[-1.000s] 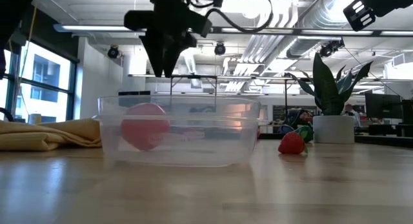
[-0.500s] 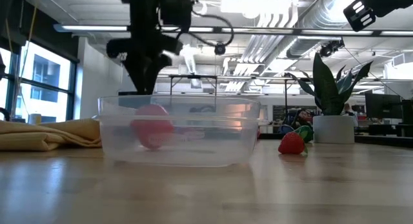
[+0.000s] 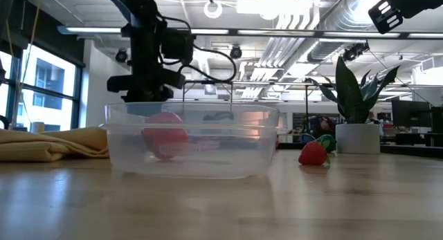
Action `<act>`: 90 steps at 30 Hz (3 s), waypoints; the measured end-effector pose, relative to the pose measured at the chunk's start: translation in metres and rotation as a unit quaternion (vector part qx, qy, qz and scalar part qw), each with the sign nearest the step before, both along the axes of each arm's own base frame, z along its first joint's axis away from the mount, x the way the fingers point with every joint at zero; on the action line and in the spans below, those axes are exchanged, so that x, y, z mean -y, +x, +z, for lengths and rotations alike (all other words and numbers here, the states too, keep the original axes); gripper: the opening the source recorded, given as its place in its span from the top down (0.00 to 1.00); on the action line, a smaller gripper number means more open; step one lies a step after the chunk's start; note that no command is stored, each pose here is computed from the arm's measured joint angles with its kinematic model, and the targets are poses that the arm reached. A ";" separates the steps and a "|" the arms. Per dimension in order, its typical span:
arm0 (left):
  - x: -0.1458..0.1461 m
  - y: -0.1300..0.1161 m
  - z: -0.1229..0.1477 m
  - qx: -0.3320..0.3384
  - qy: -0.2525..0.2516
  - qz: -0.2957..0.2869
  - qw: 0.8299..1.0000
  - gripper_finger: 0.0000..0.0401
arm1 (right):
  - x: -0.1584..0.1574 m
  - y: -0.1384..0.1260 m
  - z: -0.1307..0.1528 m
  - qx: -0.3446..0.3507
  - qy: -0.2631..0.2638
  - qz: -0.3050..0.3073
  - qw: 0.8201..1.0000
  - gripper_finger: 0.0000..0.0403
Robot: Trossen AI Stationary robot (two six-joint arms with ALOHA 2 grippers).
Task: Pick and placing Produce into tupperware
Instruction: Put the top red cherry into the transparent bin
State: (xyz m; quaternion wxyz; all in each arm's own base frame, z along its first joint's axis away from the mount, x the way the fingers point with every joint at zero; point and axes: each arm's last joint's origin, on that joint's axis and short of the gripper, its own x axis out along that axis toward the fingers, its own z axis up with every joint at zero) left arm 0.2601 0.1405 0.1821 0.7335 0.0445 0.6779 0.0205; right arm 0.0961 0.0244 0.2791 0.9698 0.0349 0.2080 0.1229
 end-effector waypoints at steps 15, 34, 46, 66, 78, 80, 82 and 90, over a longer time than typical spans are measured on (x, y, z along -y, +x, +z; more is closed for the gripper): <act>0.001 -0.002 -0.015 0.034 -0.021 0.002 0.999 0.59 | 0.000 0.000 0.000 0.000 0.001 -0.001 1.000 1.00; -0.003 0.004 -0.044 -0.017 -0.021 0.008 1.000 0.59 | 0.000 0.000 0.000 0.000 0.001 0.000 1.000 1.00; -0.004 0.005 -0.047 -0.017 -0.023 0.008 1.000 0.59 | 0.000 0.000 0.000 0.000 0.000 0.000 1.000 1.00; -0.004 0.005 -0.047 -0.016 -0.027 0.007 0.999 0.59 | 0.000 0.000 0.000 0.000 0.001 0.000 1.000 1.00; -0.003 0.005 -0.048 -0.015 -0.030 0.006 0.999 0.75 | 0.000 0.000 0.000 0.000 0.000 0.000 1.000 1.00; -0.003 0.005 -0.048 -0.013 -0.034 0.004 0.999 0.78 | 0.000 0.000 0.000 0.000 0.001 -0.001 1.000 1.00; -0.003 0.005 -0.048 -0.012 -0.034 0.002 0.999 0.80 | 0.000 0.000 0.000 0.000 0.000 0.000 1.000 1.00; -0.003 0.005 -0.048 -0.012 -0.034 0.001 0.999 0.82 | 0.000 0.000 0.000 0.000 0.000 0.000 1.000 1.00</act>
